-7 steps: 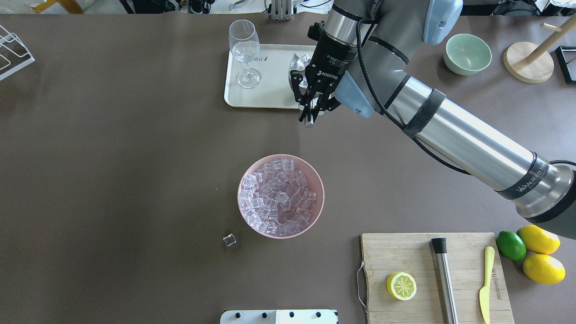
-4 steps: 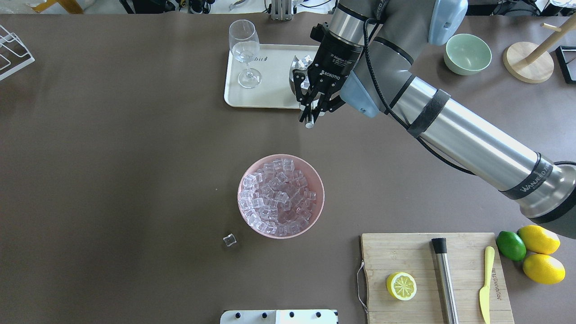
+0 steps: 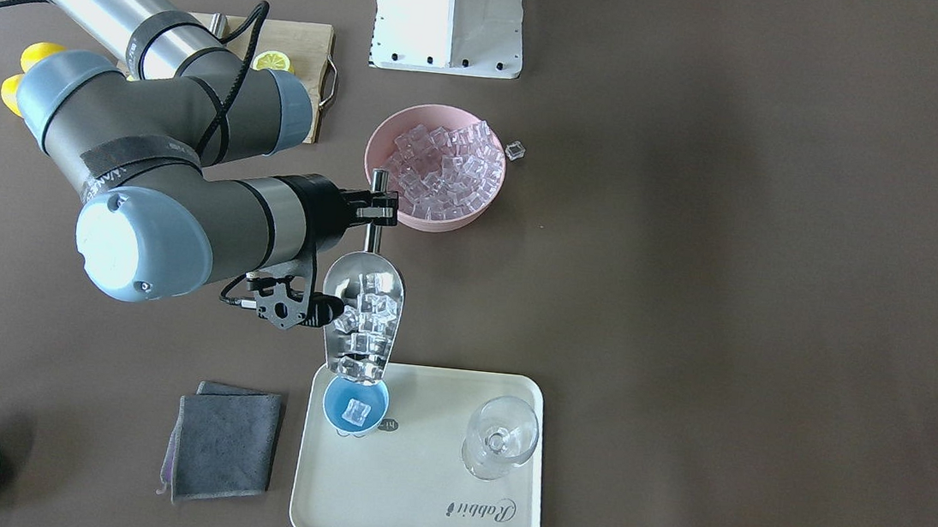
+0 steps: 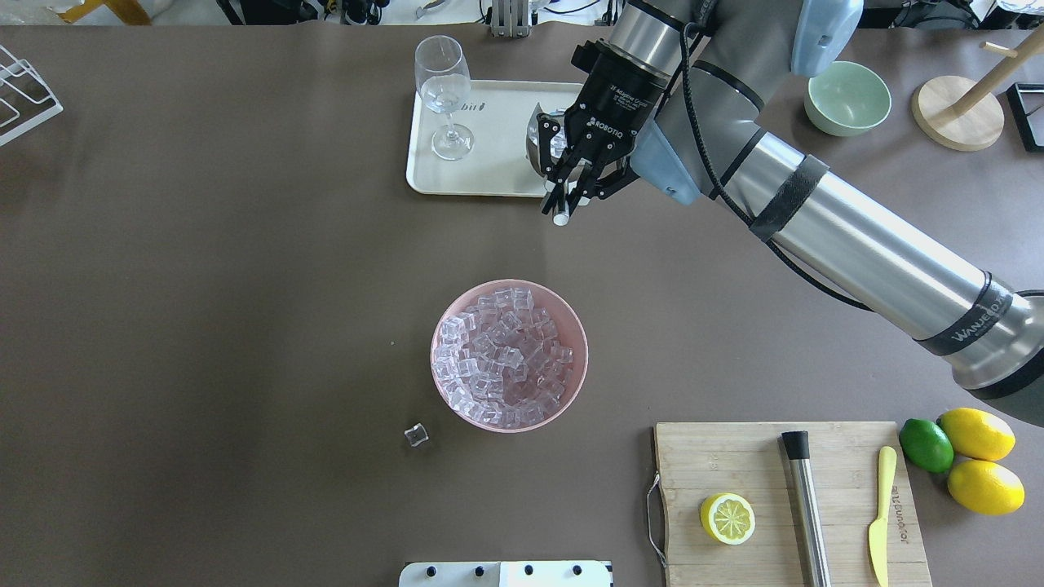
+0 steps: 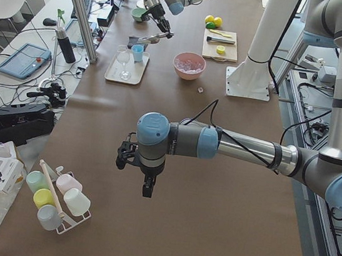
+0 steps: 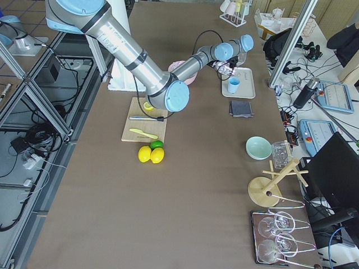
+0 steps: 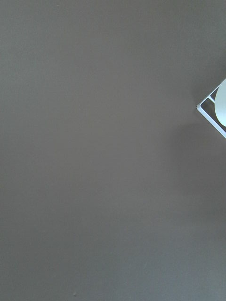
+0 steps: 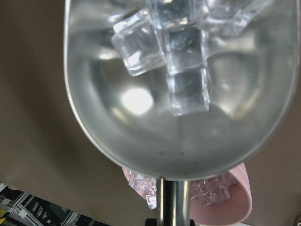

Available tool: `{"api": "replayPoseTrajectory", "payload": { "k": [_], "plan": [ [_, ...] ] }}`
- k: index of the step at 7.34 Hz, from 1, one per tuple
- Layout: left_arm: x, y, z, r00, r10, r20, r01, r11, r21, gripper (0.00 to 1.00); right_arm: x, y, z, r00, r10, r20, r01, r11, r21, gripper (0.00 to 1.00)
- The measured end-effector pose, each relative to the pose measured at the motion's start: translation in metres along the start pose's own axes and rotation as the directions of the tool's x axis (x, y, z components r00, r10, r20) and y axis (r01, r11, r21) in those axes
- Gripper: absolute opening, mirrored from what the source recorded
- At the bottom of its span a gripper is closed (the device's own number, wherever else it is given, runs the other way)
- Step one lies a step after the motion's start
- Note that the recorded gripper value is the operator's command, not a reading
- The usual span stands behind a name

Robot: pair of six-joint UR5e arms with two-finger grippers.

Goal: Put ice in cup with scoop
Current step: 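Tilt the scoop with the right gripper to pour ice into the blue cup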

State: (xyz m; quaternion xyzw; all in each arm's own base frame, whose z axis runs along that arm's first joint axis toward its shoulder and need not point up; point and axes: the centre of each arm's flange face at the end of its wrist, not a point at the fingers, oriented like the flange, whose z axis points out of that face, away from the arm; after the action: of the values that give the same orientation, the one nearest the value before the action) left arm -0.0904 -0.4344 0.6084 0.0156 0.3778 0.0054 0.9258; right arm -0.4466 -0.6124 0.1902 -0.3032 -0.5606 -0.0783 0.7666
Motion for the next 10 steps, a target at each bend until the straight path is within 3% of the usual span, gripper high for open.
{"api": "replayPoseTrajectory", "payload": {
  "k": [5, 10],
  "plan": [
    [-0.007, 0.003, -0.006, 1.0, -0.015, 0.002, 0.015, 1.0, 0.014, 0.98, 0.001, 0.001, -0.004, 0.997, 0.028, 0.07, -0.024, 0.998, -0.066, 0.0],
    [-0.011, 0.005, -0.007, 1.0, -0.024, 0.001, 0.024, 1.0, 0.018, 0.98, 0.005, 0.001, -0.004, 0.994, 0.044, 0.097, -0.035, 0.995, -0.095, 0.0]
  ]
}}
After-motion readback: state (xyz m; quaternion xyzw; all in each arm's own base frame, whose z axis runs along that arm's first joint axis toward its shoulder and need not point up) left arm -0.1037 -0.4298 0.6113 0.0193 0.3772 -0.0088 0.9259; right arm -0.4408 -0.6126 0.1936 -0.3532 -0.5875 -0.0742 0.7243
